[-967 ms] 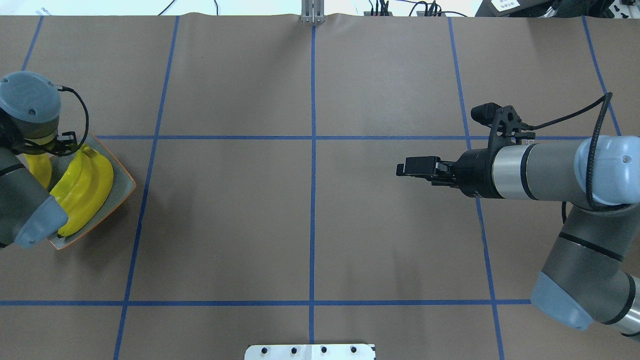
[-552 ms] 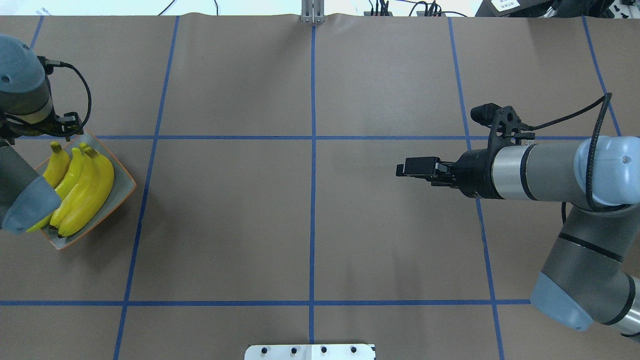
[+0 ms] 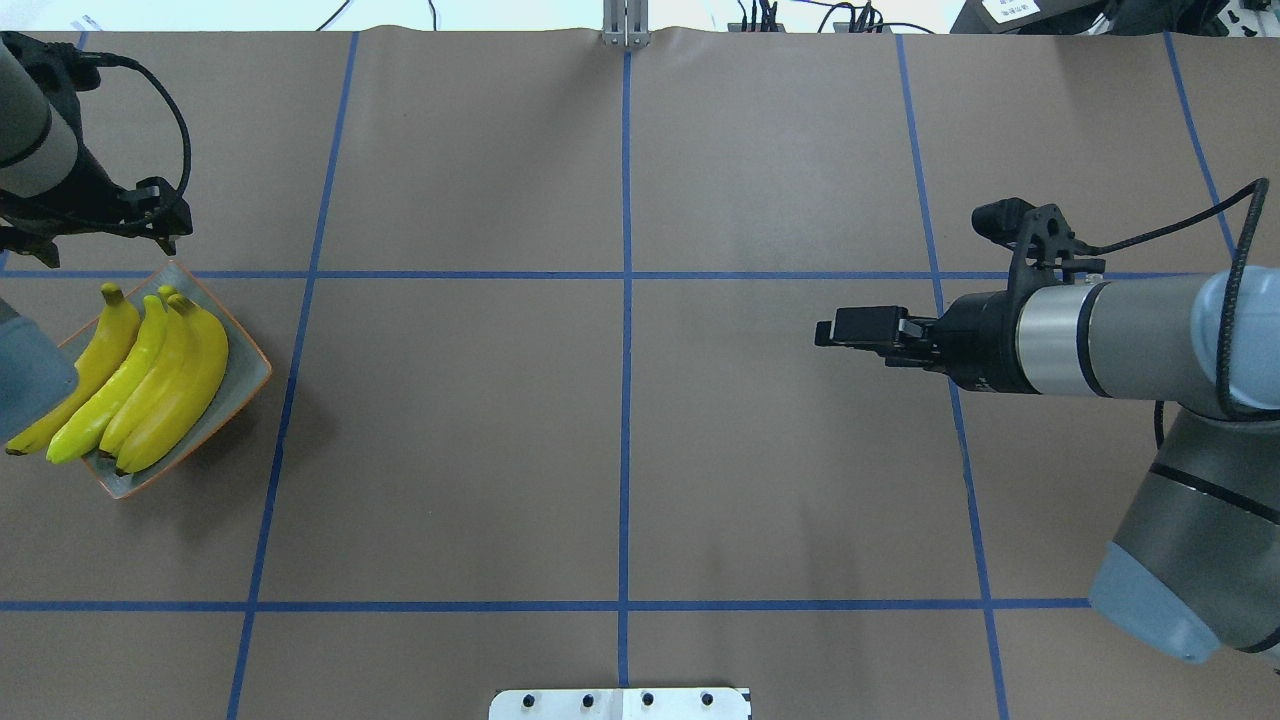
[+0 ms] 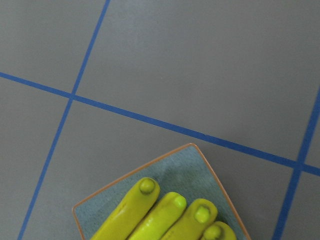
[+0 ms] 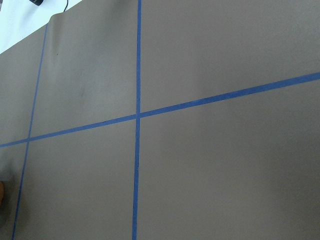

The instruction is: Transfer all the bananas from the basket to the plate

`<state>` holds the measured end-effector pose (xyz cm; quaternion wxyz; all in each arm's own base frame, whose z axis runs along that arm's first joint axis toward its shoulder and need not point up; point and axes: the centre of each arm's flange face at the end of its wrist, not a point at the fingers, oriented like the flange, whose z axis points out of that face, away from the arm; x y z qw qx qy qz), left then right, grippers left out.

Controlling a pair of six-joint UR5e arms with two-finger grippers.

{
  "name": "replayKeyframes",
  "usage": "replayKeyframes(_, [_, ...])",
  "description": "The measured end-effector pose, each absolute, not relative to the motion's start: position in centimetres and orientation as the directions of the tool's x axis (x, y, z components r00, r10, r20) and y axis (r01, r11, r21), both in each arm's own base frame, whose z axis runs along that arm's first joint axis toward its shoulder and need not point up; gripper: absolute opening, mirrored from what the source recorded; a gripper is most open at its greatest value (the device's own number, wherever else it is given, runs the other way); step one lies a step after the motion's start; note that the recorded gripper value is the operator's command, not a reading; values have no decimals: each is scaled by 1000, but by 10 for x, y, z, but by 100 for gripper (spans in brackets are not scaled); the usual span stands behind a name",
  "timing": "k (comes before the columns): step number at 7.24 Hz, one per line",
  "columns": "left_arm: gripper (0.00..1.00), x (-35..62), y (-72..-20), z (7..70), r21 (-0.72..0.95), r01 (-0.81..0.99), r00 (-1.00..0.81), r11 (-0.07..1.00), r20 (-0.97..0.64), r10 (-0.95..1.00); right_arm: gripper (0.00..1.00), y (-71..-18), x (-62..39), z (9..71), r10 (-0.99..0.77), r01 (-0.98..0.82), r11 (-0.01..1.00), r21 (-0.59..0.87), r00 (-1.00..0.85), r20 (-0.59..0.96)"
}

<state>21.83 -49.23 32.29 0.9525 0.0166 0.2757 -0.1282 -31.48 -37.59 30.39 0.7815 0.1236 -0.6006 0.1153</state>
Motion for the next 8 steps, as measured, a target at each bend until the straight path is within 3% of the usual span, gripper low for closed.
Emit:
replayKeyframes(3, [100,181,-492,305,75,81,796,994,-605,-19,100,-408,-217,377,84,-330,943,44,362,929])
replayKeyframes(6, [100,119,-515,347,153,-99,751,983,-636,174,100,-445,-103,482,14,-237,964,125,510,860])
replayKeyframes(8, [100,86,-538,383,145,-124,723,982,-664,190,100,-459,-43,512,-39,-148,977,156,591,806])
